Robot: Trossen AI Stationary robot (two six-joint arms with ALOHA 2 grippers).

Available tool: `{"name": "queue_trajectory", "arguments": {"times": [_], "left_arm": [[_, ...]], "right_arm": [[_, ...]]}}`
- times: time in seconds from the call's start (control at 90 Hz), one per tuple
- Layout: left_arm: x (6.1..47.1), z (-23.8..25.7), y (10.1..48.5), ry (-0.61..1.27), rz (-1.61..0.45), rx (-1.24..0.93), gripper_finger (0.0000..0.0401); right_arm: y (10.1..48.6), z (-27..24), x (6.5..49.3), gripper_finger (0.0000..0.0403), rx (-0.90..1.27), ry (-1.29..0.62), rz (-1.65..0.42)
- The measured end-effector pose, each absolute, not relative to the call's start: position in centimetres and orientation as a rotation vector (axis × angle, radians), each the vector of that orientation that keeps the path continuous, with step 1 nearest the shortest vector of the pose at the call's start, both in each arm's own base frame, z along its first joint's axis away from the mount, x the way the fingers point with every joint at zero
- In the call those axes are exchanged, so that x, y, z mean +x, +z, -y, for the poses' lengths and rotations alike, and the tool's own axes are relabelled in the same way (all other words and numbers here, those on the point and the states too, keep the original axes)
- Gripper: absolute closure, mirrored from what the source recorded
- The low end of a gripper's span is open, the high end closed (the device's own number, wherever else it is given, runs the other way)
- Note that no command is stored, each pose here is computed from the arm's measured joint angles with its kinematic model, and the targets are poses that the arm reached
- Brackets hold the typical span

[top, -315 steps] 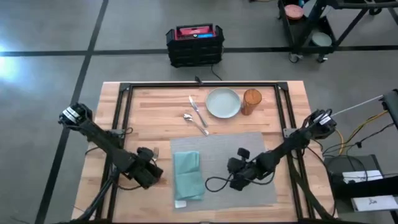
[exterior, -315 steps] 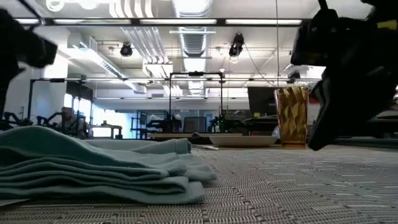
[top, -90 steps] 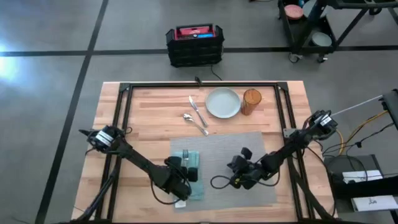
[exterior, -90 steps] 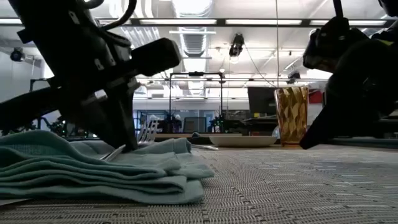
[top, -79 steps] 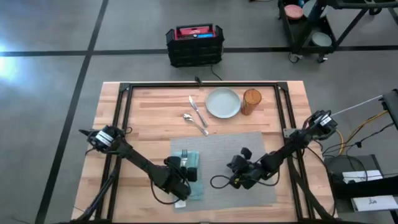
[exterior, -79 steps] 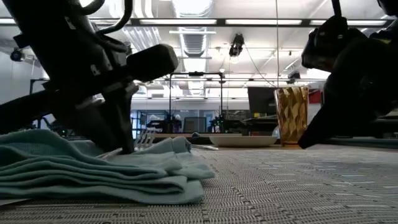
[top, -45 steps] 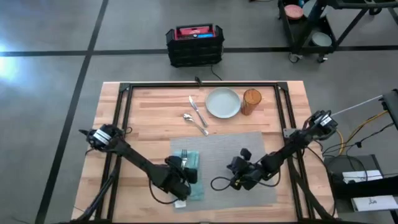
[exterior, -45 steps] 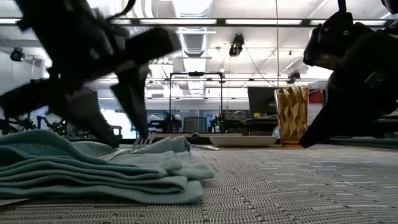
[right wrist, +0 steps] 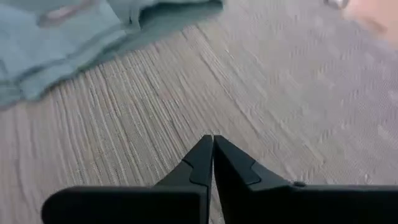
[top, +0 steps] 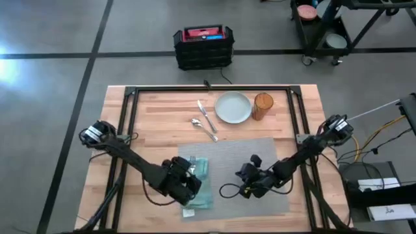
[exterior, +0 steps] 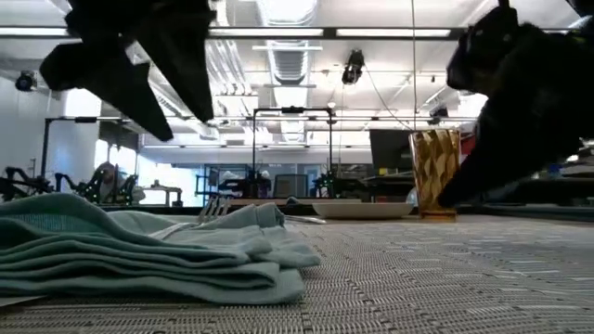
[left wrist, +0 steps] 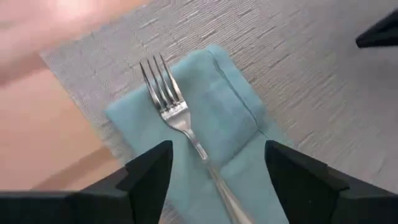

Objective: Set table place
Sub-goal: Adjust the gray placemat

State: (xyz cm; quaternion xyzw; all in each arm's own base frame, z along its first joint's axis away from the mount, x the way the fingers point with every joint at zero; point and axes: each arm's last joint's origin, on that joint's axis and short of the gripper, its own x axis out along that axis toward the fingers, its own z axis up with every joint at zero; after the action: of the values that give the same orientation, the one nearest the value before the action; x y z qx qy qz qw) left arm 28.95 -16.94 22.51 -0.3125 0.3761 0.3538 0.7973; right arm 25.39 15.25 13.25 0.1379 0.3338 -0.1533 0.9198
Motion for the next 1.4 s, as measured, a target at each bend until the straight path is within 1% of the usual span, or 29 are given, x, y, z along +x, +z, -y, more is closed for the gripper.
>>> {"name": "queue_trajectory", "arguments": {"times": [0.122, 0.267, 0.411, 0.478, 0.578, 0.722, 0.856, 0.933, 1.044, 1.4], "left_arm": [[28.1, 16.5, 23.4, 0.730, -0.818, -0.623, 0.0175], [26.8, 15.6, 23.9, 0.731, -0.811, -0.581, 0.0175], [25.1, 14.2, 22.7, 0.747, -0.817, -0.561, 0.0165], [24.4, 13.6, 21.9, 0.742, -0.807, -0.578, 0.0164], [23.6, 13.1, 21.1, 0.701, -0.758, -0.641, 0.0169], [23.0, 12.9, 19.8, 0.622, -0.676, -0.746, 0.0180], [23.1, 13.2, 18.9, 0.540, -0.624, -0.780, 0.0183], [23.2, 13.3, 18.4, 0.518, -0.619, -0.765, 0.0184], [23.2, 13.3, 18.3, 0.508, -0.631, -0.734, 0.0184], [23.5, 13.2, 18.8, 0.507, -0.594, -0.655, 0.0184]], "right_arm": [[14.3, -15.7, 26.0, 0.0370, 0.259, -0.283, -0.665], [15.0, -15.9, 26.5, 0.0304, 0.237, -0.265, -0.652], [15.7, -15.9, 27.0, 0.0242, 0.248, -0.244, -0.681], [16.3, -15.9, 27.3, 0.0222, 0.251, -0.229, -0.710], [17.2, -15.9, 27.5, 0.0202, 0.193, -0.228, -0.755], [18.9, -15.8, 28.0, 0.0186, 0.118, -0.234, -0.803], [19.9, -15.7, 28.1, 0.0178, 0.061, -0.238, -0.844], [20.4, -15.5, 28.4, 0.0176, 0.065, -0.243, -0.856], [20.9, -15.0, 29.1, 0.0178, 0.090, -0.171, -0.893], [21.0, -10.4, 31.3, 0.0192, 0.072, -0.244, -0.889]]}}
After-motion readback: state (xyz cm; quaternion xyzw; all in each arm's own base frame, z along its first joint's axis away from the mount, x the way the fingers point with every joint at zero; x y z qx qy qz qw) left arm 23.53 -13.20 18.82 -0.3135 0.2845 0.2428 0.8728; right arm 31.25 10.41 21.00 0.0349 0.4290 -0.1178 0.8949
